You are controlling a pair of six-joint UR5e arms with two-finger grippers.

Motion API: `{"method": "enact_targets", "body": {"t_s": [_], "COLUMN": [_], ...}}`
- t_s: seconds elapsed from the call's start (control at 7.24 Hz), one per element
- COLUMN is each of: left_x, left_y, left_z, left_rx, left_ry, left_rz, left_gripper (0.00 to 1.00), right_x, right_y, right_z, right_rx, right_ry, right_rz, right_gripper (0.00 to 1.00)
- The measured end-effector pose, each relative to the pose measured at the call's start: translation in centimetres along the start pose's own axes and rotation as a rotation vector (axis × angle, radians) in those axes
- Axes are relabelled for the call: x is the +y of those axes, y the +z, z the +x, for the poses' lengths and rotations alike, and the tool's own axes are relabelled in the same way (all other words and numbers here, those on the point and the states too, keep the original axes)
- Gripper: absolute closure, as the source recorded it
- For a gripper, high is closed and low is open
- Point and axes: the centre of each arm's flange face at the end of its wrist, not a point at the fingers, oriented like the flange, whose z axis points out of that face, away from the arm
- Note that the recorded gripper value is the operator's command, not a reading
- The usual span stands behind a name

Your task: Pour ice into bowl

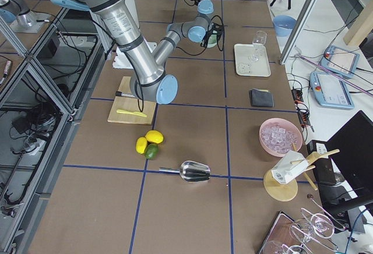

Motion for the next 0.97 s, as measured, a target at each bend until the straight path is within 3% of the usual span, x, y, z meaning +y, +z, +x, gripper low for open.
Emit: {"method": "enact_targets", "body": {"t_s": [0.28,0.41,0.55,0.69,0.83,0.97], "left_x": [0.8,1.3,1.7,1.8,1.8,1.7], "left_y": [1.7,2.5,3.0,3.1,3.1,2.8], "left_z": [1.0,1.2,1.2,1.1,0.8,0.1], "left_rx": [-0.027,-0.041,-0.049,-0.052,-0.057,-0.061], "left_ry": [0.004,0.009,0.015,0.02,0.026,0.04], "left_rz": [0.058,0.077,0.085,0.088,0.089,0.087], "left_gripper": [0.04,0.11,0.33,0.79,1.0,1.0], "right_x": [0.6,1.1,1.6,2.0,2.4,2.7], "right_y": [1.9,2.6,3.0,3.5,3.9,4.5], "right_z": [-2.2,-3.0,-3.5,-3.8,-4.1,-4.8], "right_rx": [0.013,0.017,0.019,0.022,0.026,0.032], "right_ry": [-0.007,-0.013,-0.018,-0.022,-0.02,-0.011], "right_rz": [0.004,0.01,0.014,0.013,0.015,0.027], "right_gripper": [1.0,1.0,1.0,1.0,1.0,1.0]}}
